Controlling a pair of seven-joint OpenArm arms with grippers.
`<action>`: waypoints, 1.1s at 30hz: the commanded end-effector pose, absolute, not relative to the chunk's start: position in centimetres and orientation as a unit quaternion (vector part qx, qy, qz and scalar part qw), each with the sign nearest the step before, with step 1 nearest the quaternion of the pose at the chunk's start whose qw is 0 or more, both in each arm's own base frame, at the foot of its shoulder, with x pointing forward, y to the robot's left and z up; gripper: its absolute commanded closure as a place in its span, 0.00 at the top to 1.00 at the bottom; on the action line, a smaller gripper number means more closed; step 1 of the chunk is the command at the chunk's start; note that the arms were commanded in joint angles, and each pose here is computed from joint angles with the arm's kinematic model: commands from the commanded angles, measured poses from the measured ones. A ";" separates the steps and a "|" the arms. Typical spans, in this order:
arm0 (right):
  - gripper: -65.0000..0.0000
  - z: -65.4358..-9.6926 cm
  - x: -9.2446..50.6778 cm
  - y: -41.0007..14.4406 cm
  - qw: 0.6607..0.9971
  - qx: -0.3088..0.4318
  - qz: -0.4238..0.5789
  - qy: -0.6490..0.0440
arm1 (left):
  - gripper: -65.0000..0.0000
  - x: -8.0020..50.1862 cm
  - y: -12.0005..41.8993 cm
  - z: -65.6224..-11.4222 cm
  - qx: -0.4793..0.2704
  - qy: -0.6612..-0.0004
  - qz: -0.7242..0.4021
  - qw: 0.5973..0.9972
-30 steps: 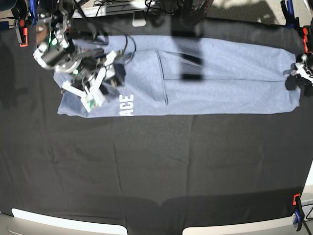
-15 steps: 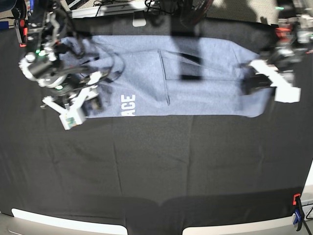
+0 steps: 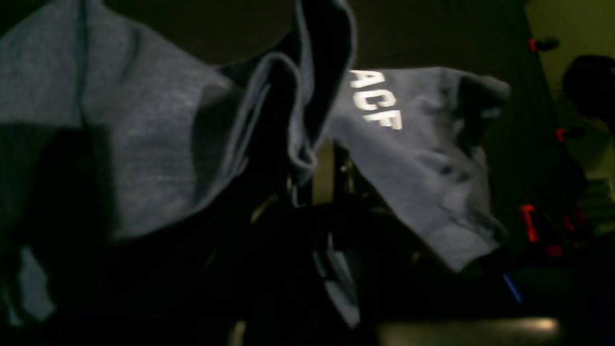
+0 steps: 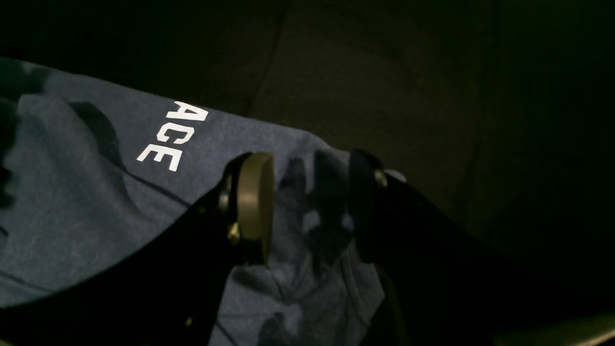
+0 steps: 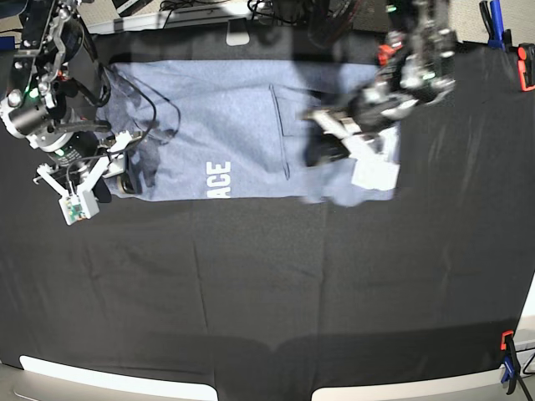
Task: Layout the t-shirt on the table in an organized manner, then fold the t-shirt properly
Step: 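Fold the shirt's other end over toward the right gripper with the left gripper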
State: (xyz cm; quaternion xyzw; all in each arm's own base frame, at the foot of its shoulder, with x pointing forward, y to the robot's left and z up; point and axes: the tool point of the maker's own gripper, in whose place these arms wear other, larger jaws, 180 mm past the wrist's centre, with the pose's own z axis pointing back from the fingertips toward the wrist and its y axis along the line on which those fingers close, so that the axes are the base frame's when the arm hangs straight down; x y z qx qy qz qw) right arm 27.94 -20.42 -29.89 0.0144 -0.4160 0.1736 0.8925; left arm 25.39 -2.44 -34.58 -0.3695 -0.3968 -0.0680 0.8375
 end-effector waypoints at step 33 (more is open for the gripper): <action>0.39 -29.3 22.3 -26.5 0.907 0.063 0.092 -0.405 | 0.44 28.8 5.4 -31.6 -0.309 -0.477 -0.133 0.812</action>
